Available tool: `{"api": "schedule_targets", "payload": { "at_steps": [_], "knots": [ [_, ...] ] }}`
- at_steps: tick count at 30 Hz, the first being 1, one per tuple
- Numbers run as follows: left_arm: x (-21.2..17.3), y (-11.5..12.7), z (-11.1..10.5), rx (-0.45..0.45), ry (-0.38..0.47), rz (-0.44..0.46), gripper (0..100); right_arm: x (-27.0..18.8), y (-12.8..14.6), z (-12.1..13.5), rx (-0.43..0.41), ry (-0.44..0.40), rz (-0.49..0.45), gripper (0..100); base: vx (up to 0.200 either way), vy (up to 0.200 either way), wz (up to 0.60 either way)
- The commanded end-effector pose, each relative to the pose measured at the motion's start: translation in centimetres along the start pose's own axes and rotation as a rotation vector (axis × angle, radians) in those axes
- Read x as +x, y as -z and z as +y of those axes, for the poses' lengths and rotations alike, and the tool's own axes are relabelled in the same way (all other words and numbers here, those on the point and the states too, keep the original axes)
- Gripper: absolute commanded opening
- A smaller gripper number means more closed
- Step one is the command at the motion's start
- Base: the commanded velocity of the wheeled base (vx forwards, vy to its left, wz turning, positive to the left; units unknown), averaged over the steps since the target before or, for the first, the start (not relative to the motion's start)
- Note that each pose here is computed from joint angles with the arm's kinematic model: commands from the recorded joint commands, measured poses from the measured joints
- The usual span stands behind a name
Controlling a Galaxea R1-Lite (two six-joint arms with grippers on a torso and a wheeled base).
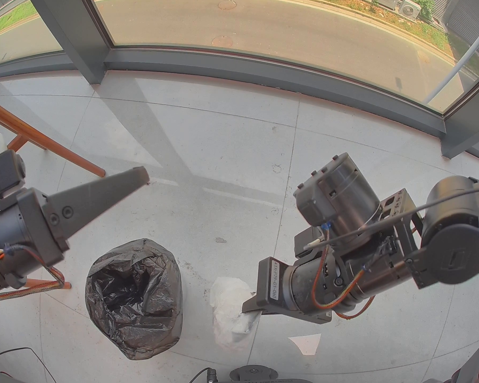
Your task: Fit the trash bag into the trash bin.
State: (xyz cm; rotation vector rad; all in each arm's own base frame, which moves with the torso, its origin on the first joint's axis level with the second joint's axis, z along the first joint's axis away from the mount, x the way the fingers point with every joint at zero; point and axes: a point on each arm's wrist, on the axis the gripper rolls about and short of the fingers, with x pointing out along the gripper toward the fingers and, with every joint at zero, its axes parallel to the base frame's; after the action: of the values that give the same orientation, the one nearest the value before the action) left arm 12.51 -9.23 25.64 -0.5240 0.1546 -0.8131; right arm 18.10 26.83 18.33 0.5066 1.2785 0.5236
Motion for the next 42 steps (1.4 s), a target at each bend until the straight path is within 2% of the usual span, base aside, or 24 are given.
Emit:
{"api": "schedule_targets", "payload": {
  "at_steps": [1,3,6,9,12,15,16,20,29,30,35,42],
  "knots": [
    [-1.2,-0.9,-1.0,-0.011,0.049,-0.045,100,0.3,1.6,1.0,-0.042,-0.023,0.035,0,0.0,0.2,0.0],
    [-1.6,-1.0,-1.5,-0.021,0.09,-0.042,100,1.6,2.1,1.6,-0.059,-0.012,0.059,0,0.0,0.2,0.0],
    [-1.7,-1.2,-1.6,-0.021,0.095,-0.049,100,3.6,2.1,2.0,-0.066,0.006,0.074,0,0.0,0.2,0.0],
    [-1.9,-1.3,-1.8,-0.018,0.106,-0.057,100,4.4,1.5,3.1,-0.068,-0.011,0.069,0,0.0,0.2,0.0],
    [-1.9,-1.1,-1.9,-0.022,0.138,-0.031,100,5.6,1.8,3.8,-0.07,-0.012,0.083,0,0.0,0.2,0.0],
    [-2.0,-0.9,-2.1,-0.045,0.18,-0.001,100,7.1,2.4,3.9,-0.072,0.007,0.104,0,0.0,0.133,0.0],
    [-2.4,-1.0,-2.5,-0.068,0.219,0.004,100,8.4,3.2,3.8,-0.087,0.028,0.122,0,0.0,0.0,0.0],
    [-2.9,-1.5,-2.9,-0.121,0.28,0.02,100,9.9,3.1,4.4,-0.094,0.031,0.126,0,0.0,0.0,0.0],
    [-2.9,-1.5,-2.9,-0.136,0.277,0.021,100,9.7,1.1,3.8,-0.062,0.03,0.083,0,0.0,0.0,0.0],
    [-2.9,-1.5,-2.9,-0.136,0.276,0.023,100,9.7,1.0,3.7,-0.059,0.031,0.082,100,0.0,0.0,0.0],
    [-2.9,-1.4,-2.8,-0.138,0.272,0.023,100,9.3,-0.3,3.0,-0.033,0.049,0.046,100,0.0,0.0,0.0],
    [-2.9,-1.4,-2.8,-0.134,0.267,0.019,100,7.1,0.4,2.0,-0.033,0.075,0.025,100,0.0,0.0,0.0]
  ]
}}
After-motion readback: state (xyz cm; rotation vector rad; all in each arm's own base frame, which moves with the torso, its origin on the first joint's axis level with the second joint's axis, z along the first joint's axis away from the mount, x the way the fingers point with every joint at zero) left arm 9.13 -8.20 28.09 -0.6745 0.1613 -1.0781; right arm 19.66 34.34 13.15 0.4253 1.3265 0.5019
